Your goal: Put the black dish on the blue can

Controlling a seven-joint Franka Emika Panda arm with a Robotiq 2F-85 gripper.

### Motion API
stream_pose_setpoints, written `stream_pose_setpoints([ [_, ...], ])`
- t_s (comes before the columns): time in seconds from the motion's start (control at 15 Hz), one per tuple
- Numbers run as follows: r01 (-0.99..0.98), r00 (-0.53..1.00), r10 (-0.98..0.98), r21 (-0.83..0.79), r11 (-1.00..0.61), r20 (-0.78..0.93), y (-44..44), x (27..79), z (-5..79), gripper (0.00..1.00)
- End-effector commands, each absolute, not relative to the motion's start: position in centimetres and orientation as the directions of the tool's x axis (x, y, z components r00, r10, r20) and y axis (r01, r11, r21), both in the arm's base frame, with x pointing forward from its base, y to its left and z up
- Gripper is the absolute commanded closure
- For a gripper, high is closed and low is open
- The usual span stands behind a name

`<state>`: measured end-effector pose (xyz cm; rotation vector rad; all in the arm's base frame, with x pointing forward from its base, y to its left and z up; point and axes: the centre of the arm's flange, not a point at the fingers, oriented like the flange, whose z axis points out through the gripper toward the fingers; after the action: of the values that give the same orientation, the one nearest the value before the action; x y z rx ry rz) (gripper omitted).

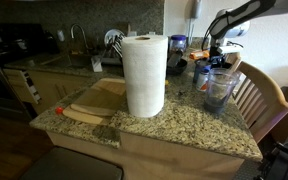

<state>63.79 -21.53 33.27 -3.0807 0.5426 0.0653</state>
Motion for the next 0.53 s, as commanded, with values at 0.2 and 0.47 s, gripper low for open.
stream_pose_setpoints([
  [0.2, -0.345, 0.938, -0.344, -0.012, -0.939, -0.037, -21.52, 64.05, 33.71, 0.27],
  [0.47, -0.351, 0.936, -0.35, -0.012, -0.936, -0.041, -21.52, 64.54, 34.04, 0.56],
])
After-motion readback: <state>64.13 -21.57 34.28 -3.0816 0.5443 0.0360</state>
